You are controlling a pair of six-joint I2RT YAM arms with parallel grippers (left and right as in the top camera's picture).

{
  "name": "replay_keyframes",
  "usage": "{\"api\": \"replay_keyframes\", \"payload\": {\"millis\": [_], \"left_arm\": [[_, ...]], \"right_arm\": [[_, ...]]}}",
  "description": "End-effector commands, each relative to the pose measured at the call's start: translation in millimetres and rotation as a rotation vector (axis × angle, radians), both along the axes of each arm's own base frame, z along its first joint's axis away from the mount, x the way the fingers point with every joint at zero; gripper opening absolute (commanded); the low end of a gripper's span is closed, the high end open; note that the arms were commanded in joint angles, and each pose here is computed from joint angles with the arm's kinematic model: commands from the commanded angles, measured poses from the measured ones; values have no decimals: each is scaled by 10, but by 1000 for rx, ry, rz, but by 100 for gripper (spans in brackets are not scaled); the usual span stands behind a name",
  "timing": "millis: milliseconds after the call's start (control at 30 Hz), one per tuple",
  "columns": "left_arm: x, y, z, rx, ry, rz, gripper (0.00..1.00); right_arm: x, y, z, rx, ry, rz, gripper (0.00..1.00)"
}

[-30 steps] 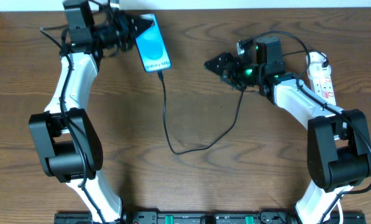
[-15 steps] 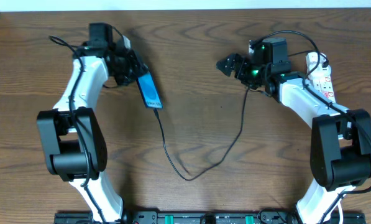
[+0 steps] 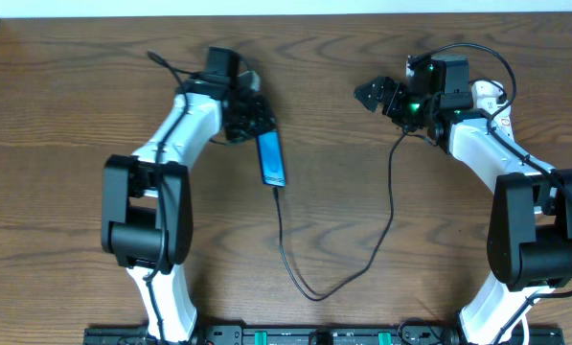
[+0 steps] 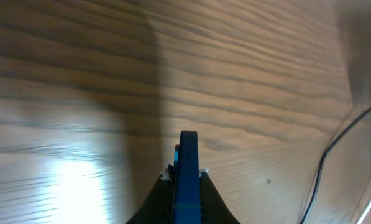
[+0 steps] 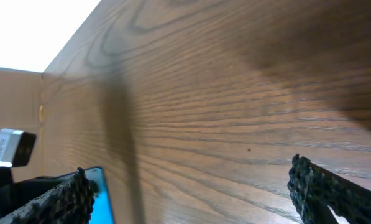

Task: Plug charger to phone and switch on socket
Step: 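Lower the phone with the left gripper and lay it flat on the table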

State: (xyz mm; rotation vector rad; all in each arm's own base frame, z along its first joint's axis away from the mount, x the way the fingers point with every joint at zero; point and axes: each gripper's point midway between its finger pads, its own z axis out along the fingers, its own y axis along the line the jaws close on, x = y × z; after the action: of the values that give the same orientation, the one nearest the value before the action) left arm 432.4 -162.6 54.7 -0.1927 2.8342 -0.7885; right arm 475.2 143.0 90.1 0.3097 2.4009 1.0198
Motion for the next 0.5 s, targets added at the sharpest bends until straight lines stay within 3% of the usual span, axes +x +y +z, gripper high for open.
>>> {"api": "replay_keyframes", "payload": {"millis": [0, 267, 467], "left_arm": [[-53, -300, 6, -17, -5, -39, 7], [-86, -592, -7, -38, -17, -63, 8], [-108, -597, -299, -41, 71, -6, 8]], "right_arm": [[-4, 35, 59, 9, -28, 37, 99], [-5, 38, 60, 9, -28, 38, 99], [-5, 38, 59, 9, -28, 38, 99]]}}
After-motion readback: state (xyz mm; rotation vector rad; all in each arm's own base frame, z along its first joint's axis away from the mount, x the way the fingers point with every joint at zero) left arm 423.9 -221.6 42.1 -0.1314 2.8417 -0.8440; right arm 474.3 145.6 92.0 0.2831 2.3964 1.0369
